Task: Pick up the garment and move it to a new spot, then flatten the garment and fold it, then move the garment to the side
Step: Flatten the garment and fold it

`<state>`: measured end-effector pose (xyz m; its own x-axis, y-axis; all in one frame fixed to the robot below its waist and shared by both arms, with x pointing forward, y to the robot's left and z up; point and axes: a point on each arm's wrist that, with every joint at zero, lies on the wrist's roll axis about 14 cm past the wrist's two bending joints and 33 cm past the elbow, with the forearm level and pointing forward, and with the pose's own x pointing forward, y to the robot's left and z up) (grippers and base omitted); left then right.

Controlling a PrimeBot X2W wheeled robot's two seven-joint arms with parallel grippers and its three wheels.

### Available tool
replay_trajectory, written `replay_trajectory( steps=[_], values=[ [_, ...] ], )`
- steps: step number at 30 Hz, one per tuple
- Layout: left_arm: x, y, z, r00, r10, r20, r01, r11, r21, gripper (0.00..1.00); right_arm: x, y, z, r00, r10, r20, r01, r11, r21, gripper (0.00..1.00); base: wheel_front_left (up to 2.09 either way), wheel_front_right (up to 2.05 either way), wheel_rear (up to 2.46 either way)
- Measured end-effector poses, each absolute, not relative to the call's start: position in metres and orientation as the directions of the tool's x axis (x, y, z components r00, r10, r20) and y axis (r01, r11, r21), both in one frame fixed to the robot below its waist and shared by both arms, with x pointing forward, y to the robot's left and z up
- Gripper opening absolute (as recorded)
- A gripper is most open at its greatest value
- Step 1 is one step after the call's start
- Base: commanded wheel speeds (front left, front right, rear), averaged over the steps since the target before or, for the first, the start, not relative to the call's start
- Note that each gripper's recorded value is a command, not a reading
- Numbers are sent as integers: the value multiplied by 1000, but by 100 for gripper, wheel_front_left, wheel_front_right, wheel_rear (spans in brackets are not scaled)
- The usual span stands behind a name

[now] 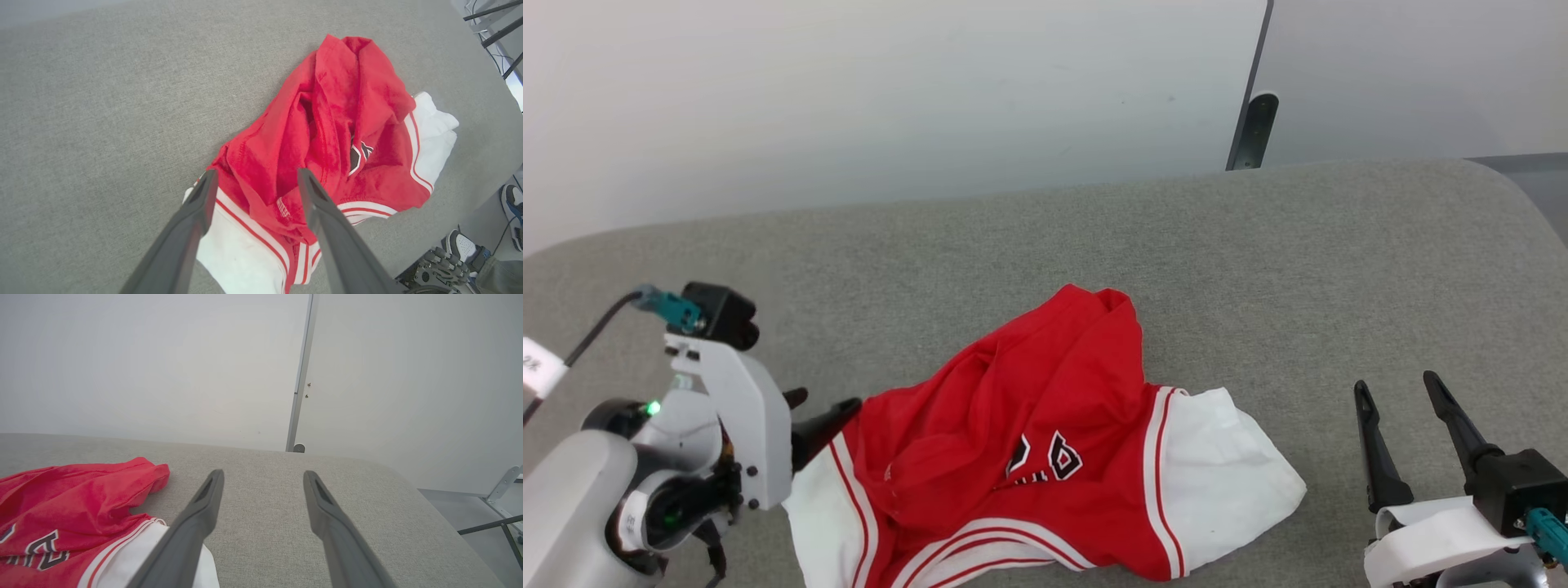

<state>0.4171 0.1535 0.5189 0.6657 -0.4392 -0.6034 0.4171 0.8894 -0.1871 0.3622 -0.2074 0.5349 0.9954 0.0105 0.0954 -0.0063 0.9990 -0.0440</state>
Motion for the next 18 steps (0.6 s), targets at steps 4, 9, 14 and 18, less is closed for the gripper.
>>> replay_trajectory(
  steps=[4, 9, 14, 18],
  values=[
    [419, 160, 507, 657, -428, -621, 392, 897, -203, 100, 362, -210, 535, 996, 3, 94, 1, 999, -44, 100, 0, 0, 0],
    [419, 170, 487, 629, -398, -668, 356, 911, -208, 100, 363, -212, 532, 996, -3, 86, 7, 999, -45, 100, 0, 0, 0],
    [415, 179, 462, 563, -366, -741, 314, 924, -218, 100, 367, -212, 528, 997, -2, 73, 5, 999, -50, 100, 0, 0, 0],
    [412, 189, 441, 504, -324, -801, 283, 938, -202, 100, 370, -212, 524, 998, 1, 61, 2, 999, -51, 100, 0, 0, 0]
  ],
)
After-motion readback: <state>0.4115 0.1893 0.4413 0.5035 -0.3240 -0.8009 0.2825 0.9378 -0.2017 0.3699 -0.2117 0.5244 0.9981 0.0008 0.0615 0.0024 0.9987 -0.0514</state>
